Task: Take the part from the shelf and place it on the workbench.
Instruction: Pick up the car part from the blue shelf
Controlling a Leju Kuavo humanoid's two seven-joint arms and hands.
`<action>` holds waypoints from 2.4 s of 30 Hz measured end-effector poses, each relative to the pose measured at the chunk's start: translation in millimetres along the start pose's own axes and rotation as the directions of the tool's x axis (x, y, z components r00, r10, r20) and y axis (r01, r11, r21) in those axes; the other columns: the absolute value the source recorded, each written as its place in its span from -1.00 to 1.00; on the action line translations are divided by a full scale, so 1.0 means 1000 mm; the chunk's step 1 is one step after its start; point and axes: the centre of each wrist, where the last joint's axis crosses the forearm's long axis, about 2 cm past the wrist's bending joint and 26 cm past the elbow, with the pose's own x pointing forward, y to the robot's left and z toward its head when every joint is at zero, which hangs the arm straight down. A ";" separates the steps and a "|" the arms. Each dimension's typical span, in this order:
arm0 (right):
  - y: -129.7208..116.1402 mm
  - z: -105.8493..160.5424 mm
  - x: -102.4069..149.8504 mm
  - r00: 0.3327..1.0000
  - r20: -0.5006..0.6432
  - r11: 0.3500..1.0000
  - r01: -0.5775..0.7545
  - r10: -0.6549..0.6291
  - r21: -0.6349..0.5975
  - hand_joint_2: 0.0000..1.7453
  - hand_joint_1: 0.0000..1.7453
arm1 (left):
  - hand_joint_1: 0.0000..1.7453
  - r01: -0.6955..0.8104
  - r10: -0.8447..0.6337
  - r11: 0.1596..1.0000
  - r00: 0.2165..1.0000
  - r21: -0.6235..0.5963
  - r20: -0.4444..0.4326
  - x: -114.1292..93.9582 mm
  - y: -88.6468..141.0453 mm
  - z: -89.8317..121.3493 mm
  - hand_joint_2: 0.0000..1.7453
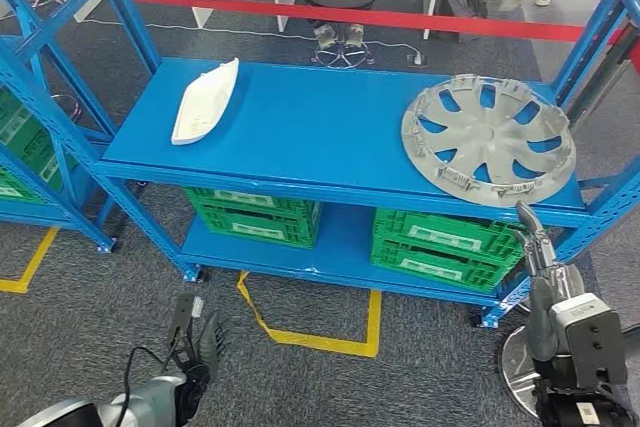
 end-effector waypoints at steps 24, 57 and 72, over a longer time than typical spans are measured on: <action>-0.025 -0.047 0.029 0.972 0.083 0.971 -0.227 0.221 0.070 -1.00 -1.00 | -1.00 -0.054 0.053 0.997 0.998 0.051 0.035 -0.007 0.026 0.011 -1.00; -0.048 -0.053 0.030 0.963 0.124 0.971 -0.239 0.238 -0.011 -1.00 -1.00 | -1.00 -0.083 0.080 0.993 0.996 0.080 0.040 -0.016 0.040 0.022 -1.00; -0.047 -0.054 0.031 0.963 0.131 0.971 -0.238 0.237 -0.007 -1.00 -1.00 | -1.00 -0.089 0.086 0.992 0.996 0.091 0.037 -0.021 0.044 0.026 -1.00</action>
